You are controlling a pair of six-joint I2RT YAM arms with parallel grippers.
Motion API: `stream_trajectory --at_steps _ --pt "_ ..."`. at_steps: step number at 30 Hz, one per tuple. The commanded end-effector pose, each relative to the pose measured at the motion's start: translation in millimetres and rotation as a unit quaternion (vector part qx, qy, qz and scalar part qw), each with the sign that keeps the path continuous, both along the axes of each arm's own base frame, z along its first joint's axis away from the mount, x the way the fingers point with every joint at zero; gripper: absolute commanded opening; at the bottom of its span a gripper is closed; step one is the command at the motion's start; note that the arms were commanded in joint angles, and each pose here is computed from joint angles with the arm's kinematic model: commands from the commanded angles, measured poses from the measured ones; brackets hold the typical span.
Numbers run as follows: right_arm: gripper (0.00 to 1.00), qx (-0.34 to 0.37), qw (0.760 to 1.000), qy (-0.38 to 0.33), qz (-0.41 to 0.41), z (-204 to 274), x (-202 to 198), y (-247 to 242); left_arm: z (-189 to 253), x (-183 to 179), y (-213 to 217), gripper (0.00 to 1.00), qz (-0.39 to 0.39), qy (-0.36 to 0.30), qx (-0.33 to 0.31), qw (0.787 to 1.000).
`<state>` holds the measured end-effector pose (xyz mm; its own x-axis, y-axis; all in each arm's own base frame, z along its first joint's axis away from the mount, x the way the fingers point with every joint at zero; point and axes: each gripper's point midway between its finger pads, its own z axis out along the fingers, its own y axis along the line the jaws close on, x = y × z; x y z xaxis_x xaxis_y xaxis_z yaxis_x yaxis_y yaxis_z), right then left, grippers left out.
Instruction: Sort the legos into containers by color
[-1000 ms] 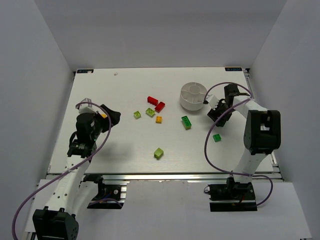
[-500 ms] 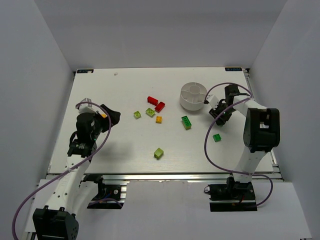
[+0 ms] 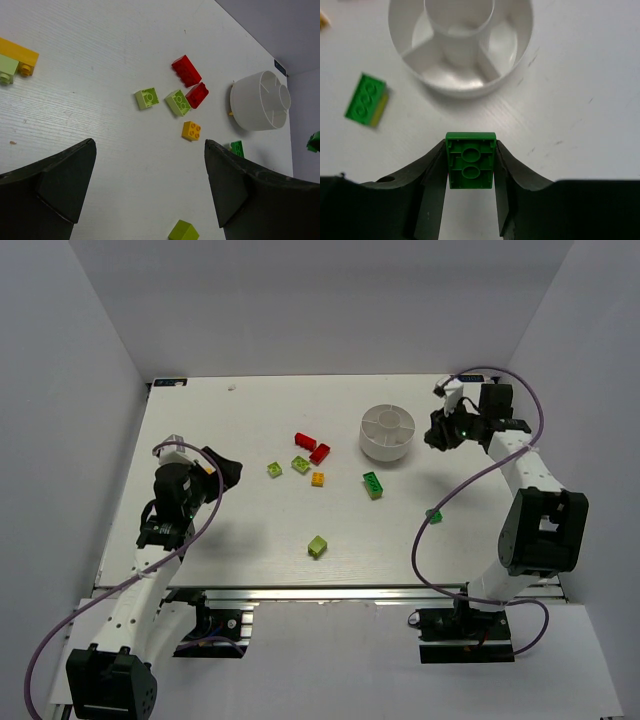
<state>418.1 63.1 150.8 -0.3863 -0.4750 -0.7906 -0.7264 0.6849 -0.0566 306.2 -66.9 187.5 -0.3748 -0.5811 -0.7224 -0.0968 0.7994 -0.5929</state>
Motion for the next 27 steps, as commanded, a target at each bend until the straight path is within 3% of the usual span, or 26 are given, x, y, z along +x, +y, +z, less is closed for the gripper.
stream_trajectory --at_steps 1,6,16,27 --pt "0.0 0.138 0.987 -0.053 -0.069 66.5 33.6 20.1 5.1 1.6 -2.9 0.98 -0.005 -0.011 -0.007 1.0" --pt "0.0 0.213 0.96 -0.011 -0.179 68.3 79.1 13.6 3.2 -0.1 -3.5 0.98 -0.005 -0.009 -0.011 1.0" --pt "0.0 0.259 0.947 0.014 -0.187 63.5 124.6 23.0 -3.1 -4.7 -4.4 0.98 -0.002 -0.001 -0.023 1.0" --pt "0.01 0.266 0.946 0.04 -0.179 45.2 124.5 32.9 -3.2 -5.6 -3.9 0.98 0.002 0.0 -0.027 1.0"
